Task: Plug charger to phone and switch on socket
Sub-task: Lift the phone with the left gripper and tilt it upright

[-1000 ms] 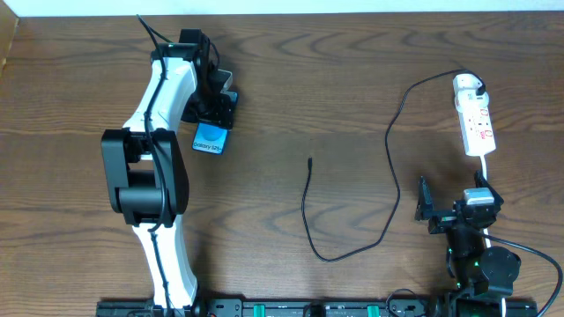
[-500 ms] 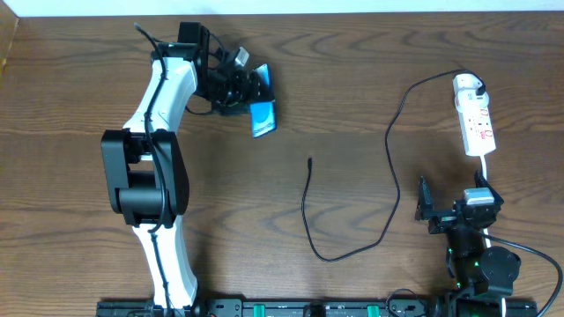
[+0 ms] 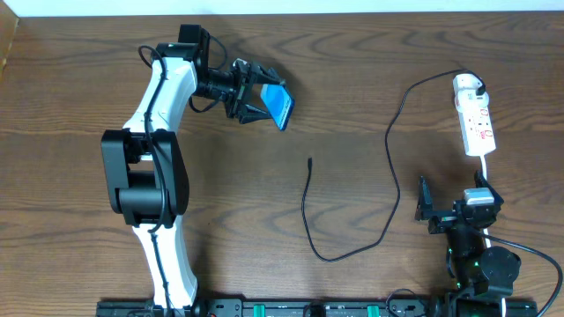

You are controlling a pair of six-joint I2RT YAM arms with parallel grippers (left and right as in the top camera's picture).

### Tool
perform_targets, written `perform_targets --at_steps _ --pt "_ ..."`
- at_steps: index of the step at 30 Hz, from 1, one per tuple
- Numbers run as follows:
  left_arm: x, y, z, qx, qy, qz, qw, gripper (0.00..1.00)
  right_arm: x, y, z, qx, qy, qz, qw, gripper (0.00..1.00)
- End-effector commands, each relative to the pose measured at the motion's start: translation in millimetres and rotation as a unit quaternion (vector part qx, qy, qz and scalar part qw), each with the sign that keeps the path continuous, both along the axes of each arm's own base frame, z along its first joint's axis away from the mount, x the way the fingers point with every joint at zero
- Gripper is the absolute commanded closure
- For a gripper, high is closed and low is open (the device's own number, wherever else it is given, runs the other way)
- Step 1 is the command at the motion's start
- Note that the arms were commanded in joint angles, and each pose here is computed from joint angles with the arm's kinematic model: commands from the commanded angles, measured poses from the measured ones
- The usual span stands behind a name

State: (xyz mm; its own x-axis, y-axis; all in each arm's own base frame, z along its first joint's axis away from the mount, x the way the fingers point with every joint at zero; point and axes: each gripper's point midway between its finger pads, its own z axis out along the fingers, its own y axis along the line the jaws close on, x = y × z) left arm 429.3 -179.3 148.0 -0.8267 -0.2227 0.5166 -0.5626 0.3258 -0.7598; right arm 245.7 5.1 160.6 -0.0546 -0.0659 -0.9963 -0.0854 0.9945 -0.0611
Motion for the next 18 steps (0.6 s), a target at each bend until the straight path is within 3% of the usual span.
perform_targets --at_steps 1,8,18 --pt "-8.0 -10.5 54.8 -0.110 0.051 0.005 0.993 0.92 -0.2 0.9 -0.5 -0.005 0.000 0.001 1.000 0.01" --pt "-11.6 -13.0 76.6 -0.171 0.116 0.006 0.978 0.92 -0.2 0.9 -0.3 -0.005 -0.001 0.001 1.000 0.01" --pt "-11.7 -13.0 77.1 -0.168 0.200 0.026 0.965 0.93 -0.2 0.9 -0.5 -0.005 0.000 0.001 1.000 0.01"
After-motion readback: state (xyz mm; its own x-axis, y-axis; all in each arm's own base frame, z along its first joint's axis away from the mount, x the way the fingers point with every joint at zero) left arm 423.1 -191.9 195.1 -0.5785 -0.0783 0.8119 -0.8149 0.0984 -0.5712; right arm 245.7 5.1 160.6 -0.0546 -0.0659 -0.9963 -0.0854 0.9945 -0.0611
